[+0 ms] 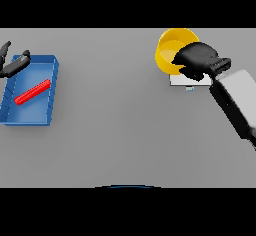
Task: Pick up the red beaker and tilt it to pour out 1 green nut into yellow bowl. Pick up the yellow bowl and place it on the metallic measuring scale.
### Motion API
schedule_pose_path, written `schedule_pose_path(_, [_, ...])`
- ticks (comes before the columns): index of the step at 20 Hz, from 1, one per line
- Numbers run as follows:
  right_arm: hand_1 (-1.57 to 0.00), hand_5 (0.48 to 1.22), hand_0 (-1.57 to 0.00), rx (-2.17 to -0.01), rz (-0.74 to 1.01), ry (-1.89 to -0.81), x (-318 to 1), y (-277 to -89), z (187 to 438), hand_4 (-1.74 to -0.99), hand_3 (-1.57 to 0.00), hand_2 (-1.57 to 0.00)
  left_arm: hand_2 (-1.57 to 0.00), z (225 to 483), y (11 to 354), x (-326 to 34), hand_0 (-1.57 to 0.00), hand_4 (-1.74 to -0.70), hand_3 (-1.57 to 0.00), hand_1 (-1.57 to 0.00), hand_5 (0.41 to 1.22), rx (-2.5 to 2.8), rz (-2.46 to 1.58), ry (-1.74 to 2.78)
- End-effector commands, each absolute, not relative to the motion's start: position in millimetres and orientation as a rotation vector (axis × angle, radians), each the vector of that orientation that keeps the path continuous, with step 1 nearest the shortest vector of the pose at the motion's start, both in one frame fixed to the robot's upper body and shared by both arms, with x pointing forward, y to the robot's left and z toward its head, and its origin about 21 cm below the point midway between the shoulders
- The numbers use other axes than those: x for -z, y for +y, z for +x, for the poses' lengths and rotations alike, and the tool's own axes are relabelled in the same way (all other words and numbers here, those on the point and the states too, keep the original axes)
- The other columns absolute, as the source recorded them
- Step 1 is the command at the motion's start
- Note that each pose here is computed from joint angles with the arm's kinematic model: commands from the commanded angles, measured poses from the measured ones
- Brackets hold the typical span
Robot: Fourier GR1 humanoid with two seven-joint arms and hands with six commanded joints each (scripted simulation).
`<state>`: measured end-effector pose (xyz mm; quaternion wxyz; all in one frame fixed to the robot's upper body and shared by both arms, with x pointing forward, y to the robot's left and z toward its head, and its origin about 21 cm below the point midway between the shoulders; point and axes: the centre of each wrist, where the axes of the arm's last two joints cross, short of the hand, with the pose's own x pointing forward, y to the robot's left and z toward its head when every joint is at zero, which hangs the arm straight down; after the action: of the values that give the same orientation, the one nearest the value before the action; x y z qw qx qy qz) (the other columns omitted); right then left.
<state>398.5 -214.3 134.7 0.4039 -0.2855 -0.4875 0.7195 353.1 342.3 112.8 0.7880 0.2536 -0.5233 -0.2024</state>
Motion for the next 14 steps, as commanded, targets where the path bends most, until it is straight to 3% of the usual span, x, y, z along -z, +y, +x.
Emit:
schedule_pose_path(1, [-1.57, 1.221, -1.57, -1.802, -0.732, -1.226, -134.7, -217.9, 402.2, -1.741, -1.15, -1.56, 0.0, 353.7, 342.0, -114.6, 0.0, -0.85, 0.0, 0.0, 0.758, 0.428, 0.547, -1.119])
schedule_pose_path(7, [-1.57, 1.221, -1.57, -1.693, -0.766, -1.17, -116.1, -242.6, 421.2, -1.741, -1.18, -1.5, 0.0, 349.1, 340.9, -119.7, 0.0, -0.86, 0.0, 0.0, 0.779, 0.416, 0.553, -1.103])
schedule_pose_path(11, [-1.57, 1.221, -1.57, -1.668, -0.749, -1.143, -99.9, -259.5, 426.3, -1.741, -1.32, -1.41, 0.0, 353.4, 336.1, -114.9, 0.0, -0.86, 0.0, 0.0, 0.802, 0.433, 0.567, -1.091])
schedule_pose_path(14, [-1.57, 1.221, -1.57, -1.651, -0.731, -1.123, -89.6, -257.3, 427.3, -1.741, -1.37, -1.39, 0.0, 354.5, 334.0, -115.3, 0.0, -0.86, 0.0, 0.0, 0.809, 0.425, 0.566, -1.094])
